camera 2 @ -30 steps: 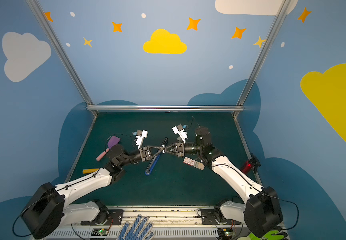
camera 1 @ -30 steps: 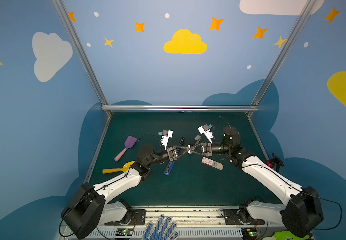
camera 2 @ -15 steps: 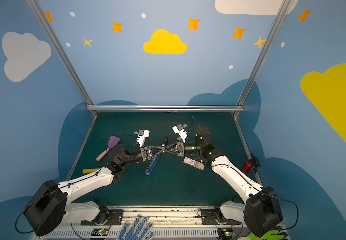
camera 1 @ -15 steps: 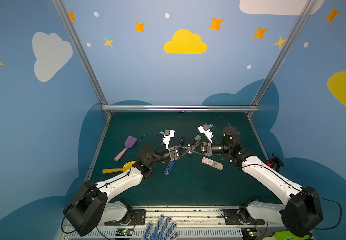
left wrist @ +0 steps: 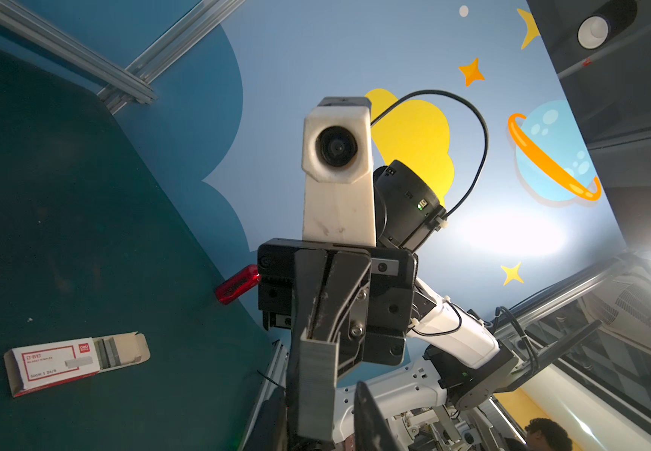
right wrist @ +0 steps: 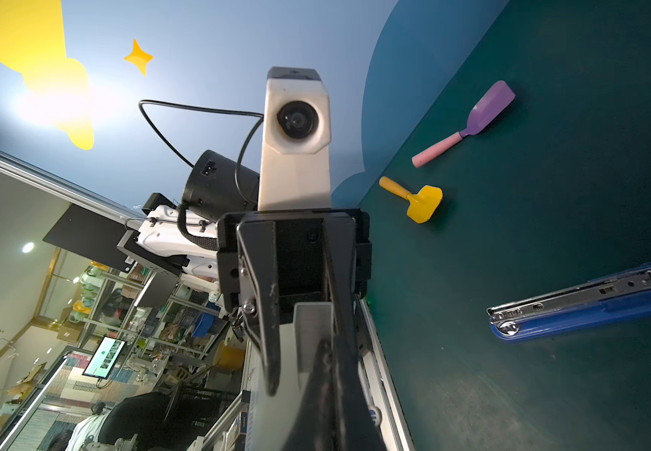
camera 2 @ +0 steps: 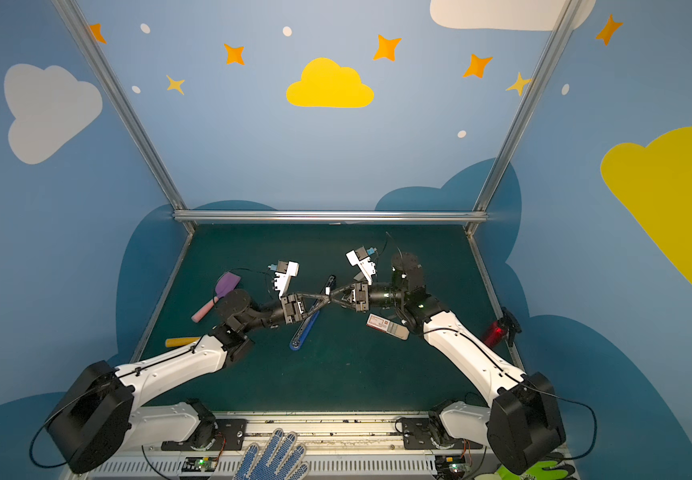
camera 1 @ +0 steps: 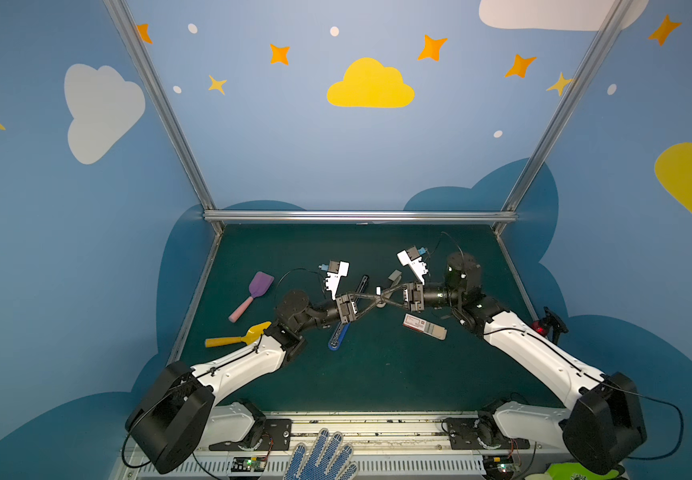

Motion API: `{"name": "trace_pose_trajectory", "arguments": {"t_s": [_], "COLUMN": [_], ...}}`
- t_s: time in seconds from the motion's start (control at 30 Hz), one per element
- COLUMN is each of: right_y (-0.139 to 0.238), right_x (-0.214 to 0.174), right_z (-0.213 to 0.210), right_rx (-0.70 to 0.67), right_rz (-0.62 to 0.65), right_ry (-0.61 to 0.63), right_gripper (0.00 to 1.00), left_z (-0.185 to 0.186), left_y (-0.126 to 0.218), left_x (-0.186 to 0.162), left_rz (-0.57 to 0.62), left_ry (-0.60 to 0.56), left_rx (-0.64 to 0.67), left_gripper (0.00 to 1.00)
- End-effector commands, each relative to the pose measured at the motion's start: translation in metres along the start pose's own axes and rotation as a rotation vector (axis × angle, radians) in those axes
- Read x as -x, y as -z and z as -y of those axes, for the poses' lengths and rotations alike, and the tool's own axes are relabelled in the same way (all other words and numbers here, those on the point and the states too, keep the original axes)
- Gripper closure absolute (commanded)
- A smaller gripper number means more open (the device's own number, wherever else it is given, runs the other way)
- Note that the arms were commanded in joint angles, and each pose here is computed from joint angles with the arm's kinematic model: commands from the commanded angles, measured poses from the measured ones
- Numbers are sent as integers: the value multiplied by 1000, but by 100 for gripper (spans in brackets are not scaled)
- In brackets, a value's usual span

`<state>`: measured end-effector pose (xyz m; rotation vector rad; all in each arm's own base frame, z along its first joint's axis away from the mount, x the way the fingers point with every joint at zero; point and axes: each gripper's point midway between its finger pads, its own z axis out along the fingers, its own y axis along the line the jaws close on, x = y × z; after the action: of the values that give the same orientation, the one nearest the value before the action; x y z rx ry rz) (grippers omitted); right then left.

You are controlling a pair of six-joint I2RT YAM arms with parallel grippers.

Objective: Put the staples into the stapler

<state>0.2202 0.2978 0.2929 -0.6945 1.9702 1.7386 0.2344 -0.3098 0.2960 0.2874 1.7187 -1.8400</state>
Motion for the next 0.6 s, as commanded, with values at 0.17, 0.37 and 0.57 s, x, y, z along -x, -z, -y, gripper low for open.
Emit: {"name": "trace_pose_trajectory", "arguments": {"t_s": [0.17,0.37,0.57], "right_y": [2,3,6], "right_x": [-4,-7,-9], "right_z": [5,9,9], "right_rx": [-14,-49,-78], "right_rz": [4,6,5], "right_ry": [-4,-3,7], "right_gripper": [100,100,100], "left_z": [18,18,17], "left_y": [3,4,4], "left_x": [5,5,5], "left_rz": [17,18,17], "left_ry": [-53,-56,-60], "left_rx": [-50,-39,-24], "left_gripper": [82,85,85]}}
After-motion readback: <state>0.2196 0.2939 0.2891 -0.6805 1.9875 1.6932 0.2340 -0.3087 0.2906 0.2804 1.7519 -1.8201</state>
